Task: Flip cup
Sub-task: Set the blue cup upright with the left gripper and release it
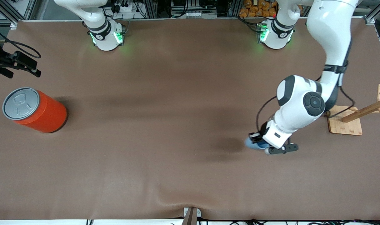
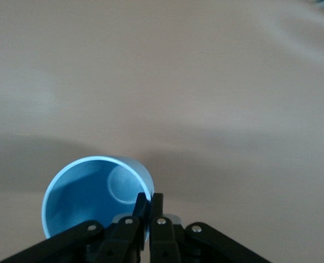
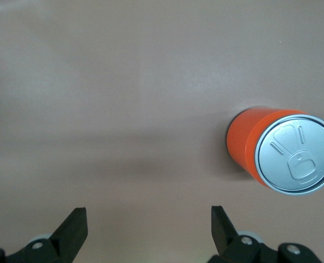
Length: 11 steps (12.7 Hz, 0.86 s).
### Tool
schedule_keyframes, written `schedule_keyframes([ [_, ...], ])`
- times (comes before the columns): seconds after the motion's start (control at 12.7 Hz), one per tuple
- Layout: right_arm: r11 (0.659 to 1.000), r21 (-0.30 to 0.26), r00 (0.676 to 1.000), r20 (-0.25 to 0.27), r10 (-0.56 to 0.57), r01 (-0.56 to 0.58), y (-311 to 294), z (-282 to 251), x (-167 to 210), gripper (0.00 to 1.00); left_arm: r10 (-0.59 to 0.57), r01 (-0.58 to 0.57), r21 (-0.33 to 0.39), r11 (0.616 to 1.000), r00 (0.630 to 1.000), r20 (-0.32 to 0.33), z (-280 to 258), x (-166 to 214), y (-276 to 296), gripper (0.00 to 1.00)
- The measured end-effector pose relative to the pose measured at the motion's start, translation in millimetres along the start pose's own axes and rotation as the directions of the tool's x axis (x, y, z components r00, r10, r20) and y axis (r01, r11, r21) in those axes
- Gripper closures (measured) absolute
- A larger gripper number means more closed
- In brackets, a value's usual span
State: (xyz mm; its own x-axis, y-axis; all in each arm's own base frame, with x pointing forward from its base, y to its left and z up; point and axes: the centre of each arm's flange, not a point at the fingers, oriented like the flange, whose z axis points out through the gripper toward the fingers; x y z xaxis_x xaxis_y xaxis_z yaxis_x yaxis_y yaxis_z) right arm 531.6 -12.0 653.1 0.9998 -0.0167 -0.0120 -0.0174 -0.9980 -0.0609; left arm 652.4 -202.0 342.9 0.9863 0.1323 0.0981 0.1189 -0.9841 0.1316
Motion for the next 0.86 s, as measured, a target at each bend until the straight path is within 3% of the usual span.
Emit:
schedule_keyframes([
  [0.16, 1.0, 0.006, 1.0, 0.009, 0.026, -0.026, 13.5, 2.4, 1.5, 0.0, 0.013, -0.013, 0.084, 0.996, 1.0, -0.006, 0.1, -11.2, -25.7, 0.95],
  [0.39, 0.999, -0.033, 1.0, 0.011, 0.03, -0.029, 18.3, 3.0, 2.8, 0.0, -0.036, 0.038, 0.103, 0.994, 0.999, -0.022, 16.6, -28.7, -78.1, 0.95],
  [0.63, 0.996, -0.082, 0.999, 0.001, 0.035, -0.035, 24.3, -2.4, 3.8, 0.0, -0.058, 0.056, 0.116, 0.992, 0.998, 0.009, 38.4, -44.0, -98.6, 0.95],
  [0.71, 0.996, -0.082, 0.999, -0.001, 0.036, -0.036, 25.1, -4.1, 3.5, 0.0, -0.06, 0.058, 0.117, 0.991, 0.998, 0.011, 39.4, -44.6, -100.4, 0.89],
  [0.86, 0.996, -0.082, 0.999, -0.001, 0.035, -0.035, 24.5, -4.3, 3.8, 0.0, -0.066, 0.065, 0.116, 0.991, 0.998, 0.005, 37.0, -42.3, -103.4, 0.66],
])
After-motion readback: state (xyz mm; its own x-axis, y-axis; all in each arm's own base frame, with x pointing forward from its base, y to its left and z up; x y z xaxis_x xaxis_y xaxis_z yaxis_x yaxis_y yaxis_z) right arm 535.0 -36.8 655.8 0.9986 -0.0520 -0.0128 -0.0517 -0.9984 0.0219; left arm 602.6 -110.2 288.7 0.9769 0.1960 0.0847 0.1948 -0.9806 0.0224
